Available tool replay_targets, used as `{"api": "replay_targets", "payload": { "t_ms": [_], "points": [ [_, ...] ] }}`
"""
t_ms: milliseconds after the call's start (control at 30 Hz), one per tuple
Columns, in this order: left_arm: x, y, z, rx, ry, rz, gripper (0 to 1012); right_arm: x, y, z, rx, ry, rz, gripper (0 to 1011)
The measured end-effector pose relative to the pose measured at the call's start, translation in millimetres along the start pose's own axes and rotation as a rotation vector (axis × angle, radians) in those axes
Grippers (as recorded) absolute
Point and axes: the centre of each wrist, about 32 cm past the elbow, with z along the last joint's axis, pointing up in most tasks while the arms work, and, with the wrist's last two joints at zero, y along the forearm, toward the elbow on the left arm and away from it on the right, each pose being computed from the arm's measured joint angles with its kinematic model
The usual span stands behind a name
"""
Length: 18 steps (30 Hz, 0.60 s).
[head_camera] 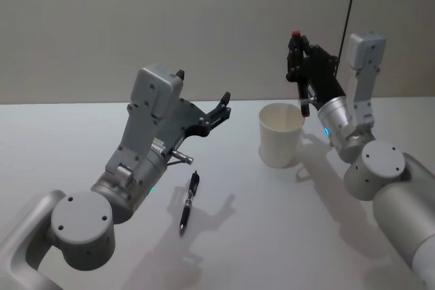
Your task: Place the pen into the pen holder.
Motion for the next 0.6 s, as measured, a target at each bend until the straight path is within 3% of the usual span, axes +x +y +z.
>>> {"api": "replay_targets", "payload": {
  "t_ms": [600],
  "points": [
    [0.0, 0.0, 0.0, 0.0, 0.0, 0.0, 1003, -14.9, -4.1, -23.5, 0.041, 0.012, 0.017, 159]
  ]
}}
